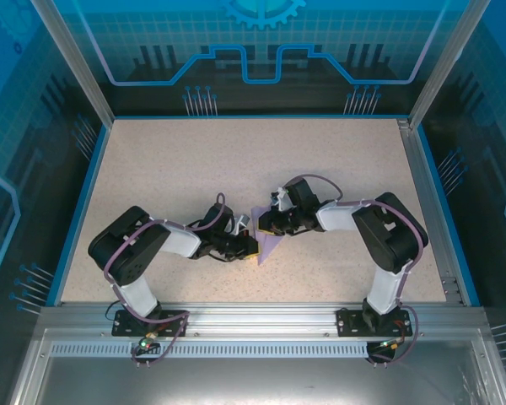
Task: Fold a paper plane with a square sheet of paper (pick it up from the middle)
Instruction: Fourth fold the wing at the center of the table.
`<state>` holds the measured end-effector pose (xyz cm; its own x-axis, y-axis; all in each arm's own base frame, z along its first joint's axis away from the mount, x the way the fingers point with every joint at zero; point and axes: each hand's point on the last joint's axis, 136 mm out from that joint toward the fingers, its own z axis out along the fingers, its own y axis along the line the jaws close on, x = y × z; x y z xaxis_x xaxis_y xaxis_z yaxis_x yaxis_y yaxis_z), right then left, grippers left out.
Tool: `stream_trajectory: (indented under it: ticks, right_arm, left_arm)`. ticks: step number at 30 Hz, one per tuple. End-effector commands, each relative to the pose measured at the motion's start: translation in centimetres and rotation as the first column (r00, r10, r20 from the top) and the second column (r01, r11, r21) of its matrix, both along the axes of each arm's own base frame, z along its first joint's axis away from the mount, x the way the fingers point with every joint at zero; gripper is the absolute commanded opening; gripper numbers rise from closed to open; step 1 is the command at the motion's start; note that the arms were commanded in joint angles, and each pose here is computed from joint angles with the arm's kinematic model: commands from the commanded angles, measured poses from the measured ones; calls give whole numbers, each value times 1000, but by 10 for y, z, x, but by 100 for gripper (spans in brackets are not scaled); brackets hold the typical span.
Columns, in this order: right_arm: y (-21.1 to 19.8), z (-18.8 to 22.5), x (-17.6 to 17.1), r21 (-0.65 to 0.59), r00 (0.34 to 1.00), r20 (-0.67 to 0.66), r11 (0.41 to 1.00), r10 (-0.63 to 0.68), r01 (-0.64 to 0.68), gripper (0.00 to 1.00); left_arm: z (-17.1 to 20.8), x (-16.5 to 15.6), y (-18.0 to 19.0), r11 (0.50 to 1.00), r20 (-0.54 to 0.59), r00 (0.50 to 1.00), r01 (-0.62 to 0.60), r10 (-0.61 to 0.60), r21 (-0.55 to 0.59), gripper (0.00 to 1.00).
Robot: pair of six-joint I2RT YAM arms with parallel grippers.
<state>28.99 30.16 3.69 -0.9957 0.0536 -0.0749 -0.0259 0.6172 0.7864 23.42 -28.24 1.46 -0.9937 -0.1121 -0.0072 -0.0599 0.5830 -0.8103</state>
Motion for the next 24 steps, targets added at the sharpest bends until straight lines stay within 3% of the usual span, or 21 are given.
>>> stream_trajectory:
  ticks: [1,24]
  right_arm:
    - [-4,-1,12,-1,1000,5,1000,-28,28,17]
    - [-14,-33,6,-95,997,-64,995,-36,30,17]
  left_arm:
    - [-35,-5,23,988,-83,994,-65,77,141,9]
    - [-38,-7,25,984,-107,991,-61,79,167,11]
